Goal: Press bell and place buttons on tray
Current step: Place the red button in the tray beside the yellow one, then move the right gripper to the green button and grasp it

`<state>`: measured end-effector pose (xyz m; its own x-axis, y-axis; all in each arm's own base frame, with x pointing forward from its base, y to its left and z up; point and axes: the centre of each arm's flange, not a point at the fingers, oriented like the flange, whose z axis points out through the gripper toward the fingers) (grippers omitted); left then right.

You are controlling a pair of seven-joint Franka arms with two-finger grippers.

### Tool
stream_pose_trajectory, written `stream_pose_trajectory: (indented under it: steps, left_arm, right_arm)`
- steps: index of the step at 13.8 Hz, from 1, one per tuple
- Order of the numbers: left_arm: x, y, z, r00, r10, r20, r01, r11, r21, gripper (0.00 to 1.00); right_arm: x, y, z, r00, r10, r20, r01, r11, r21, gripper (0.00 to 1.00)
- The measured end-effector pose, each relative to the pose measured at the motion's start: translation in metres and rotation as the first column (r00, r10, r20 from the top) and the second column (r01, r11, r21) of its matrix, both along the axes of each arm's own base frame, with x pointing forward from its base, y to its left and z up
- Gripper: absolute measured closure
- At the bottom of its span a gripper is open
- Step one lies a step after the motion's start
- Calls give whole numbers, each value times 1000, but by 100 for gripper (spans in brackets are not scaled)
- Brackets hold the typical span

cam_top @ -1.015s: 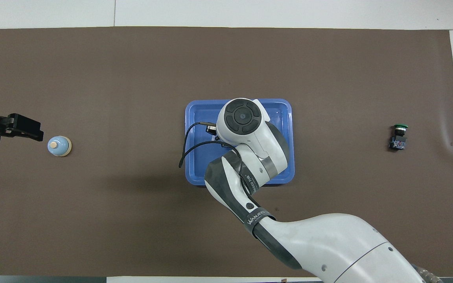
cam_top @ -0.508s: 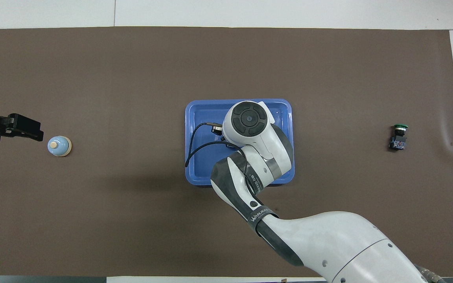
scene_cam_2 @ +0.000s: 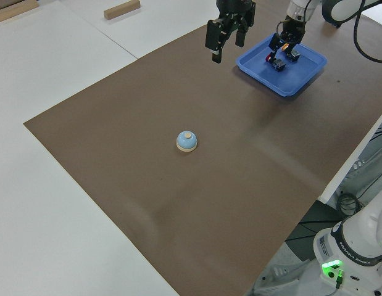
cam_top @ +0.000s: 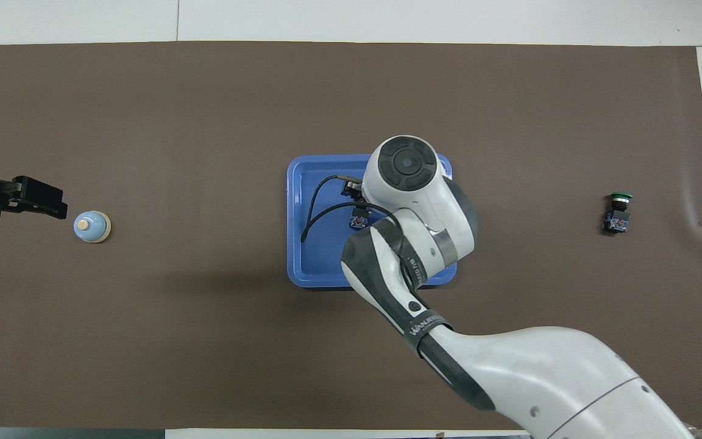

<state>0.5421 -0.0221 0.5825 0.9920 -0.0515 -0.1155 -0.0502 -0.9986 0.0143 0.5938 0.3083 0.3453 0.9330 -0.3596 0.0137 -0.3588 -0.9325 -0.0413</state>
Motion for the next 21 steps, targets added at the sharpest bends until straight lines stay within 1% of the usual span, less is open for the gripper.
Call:
stream_pose_trajectory:
  steps: [1, 3, 4, 6, 9, 11, 12, 14, 16, 18, 21]
  left_arm:
    - [0, 0, 0, 1000, 0, 0, 0, 1000, 0, 0]
    - [0, 0, 0, 1000, 0, 0, 0, 1000, 0, 0]
    - [0, 0, 0, 1000, 0, 0, 0, 1000, 0, 0]
    - [0, 0, 0, 1000, 0, 0, 0, 1000, 0, 0]
    - [0, 0, 0, 1000, 0, 0, 0, 1000, 0, 0]
    - [0, 0, 0, 1000, 0, 0, 0, 1000, 0, 0]
    - [0, 0, 0, 1000, 0, 0, 0, 1000, 0, 0]
    - [0, 0, 0, 1000, 0, 0, 0, 1000, 0, 0]
    - [0, 0, 0, 1000, 0, 0, 0, 1000, 0, 0]
    - [0, 0, 0, 1000, 0, 0, 0, 1000, 0, 0]
    - [0, 0, 0, 1000, 0, 0, 0, 1000, 0, 0]
  right_arm:
    - [8, -26, 20, 1000, -4, -5, 4, 1000, -3, 0]
    - [18, -89, 62, 998, 55, -27, -55, 998, -11, 0]
    - [20, -125, 77, 995, 93, -45, -94, 996, -14, 0]
    - [26, -197, 94, 984, 161, -71, -162, 987, -10, 0]
    - [27, -286, 87, 969, 224, -106, -225, 974, 6, 0]
    - [19, -333, 68, 962, 238, -133, -238, 971, 13, 0]
    - [14, -357, 57, 962, 239, -132, -240, 971, 7, 0]
    - [0, -397, 35, 967, 232, -106, -234, 972, -5, 0]
    - [-19, -422, 11, 973, 220, -68, -222, 975, -22, 0]
    - [-38, -428, -10, 978, 209, -21, -210, 977, -46, 0]
    - [-49, -426, -30, 976, 212, 43, -208, 975, -75, 0]
